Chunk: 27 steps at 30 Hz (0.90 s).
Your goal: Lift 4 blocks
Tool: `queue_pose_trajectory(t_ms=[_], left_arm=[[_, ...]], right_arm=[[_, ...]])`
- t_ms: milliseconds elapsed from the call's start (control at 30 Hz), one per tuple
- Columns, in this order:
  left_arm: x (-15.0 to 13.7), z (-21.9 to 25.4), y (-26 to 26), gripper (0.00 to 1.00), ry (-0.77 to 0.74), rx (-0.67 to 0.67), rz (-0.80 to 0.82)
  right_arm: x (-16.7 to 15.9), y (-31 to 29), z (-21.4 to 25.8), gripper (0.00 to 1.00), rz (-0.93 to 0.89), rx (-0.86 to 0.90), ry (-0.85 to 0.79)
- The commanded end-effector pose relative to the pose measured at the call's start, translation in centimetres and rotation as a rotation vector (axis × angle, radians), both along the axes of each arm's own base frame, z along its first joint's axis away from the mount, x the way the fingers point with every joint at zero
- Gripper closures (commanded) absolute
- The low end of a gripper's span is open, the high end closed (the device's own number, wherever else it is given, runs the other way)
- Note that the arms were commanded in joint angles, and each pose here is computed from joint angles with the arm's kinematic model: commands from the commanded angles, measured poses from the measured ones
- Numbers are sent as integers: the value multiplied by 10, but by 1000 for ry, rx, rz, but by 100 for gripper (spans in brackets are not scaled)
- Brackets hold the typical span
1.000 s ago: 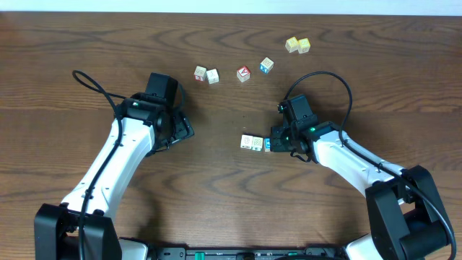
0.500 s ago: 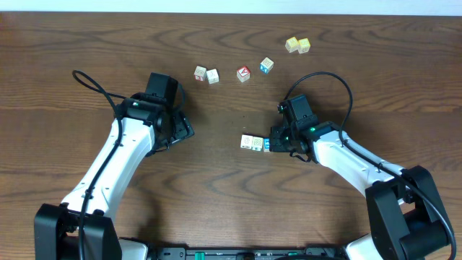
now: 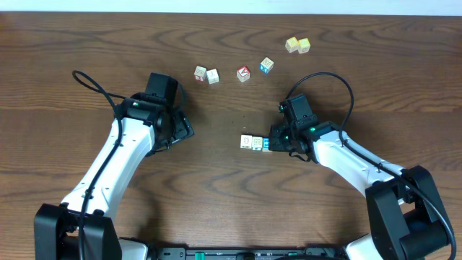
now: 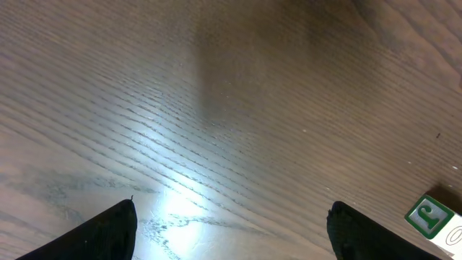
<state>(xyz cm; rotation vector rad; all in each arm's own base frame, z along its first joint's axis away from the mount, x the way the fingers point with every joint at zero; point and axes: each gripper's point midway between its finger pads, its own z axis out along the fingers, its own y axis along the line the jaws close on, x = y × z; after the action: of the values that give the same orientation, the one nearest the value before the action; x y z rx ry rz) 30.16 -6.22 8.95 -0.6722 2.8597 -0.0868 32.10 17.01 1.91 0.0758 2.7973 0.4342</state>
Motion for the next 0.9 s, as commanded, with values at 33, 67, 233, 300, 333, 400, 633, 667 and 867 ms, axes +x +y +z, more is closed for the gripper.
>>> queue_pose_trajectory(t_ms=[33, 67, 233, 300, 333, 400, 633, 667, 867], left_arm=[[-1, -3, 4, 16, 8, 12, 18], [-1, -3, 4, 16, 8, 12, 18], [-1, -3, 4, 16, 8, 12, 18], [-1, -3, 4, 16, 8, 12, 18], [-1, -3, 4, 16, 8, 12, 18], [-1, -3, 4, 16, 9, 12, 17], [-1, -3, 4, 16, 8, 12, 18], [-1, -3, 4, 16, 9, 12, 17], [-1, -3, 4, 16, 8, 12, 18]], right_arm=[[-3, 4, -3, 98, -7, 9, 11], [-3, 4, -3, 98, -6, 9, 10], [-1, 5, -2, 98, -6, 13, 1], [-1, 5, -2, 98, -6, 13, 0], [-1, 5, -2, 98, -6, 14, -2], [1, 5, -1, 98, -6, 16, -7], [1, 6, -1, 99, -2, 16, -11], [2, 6, 0, 99, 0, 15, -15], [15, -6, 9, 98, -15, 5, -38]])
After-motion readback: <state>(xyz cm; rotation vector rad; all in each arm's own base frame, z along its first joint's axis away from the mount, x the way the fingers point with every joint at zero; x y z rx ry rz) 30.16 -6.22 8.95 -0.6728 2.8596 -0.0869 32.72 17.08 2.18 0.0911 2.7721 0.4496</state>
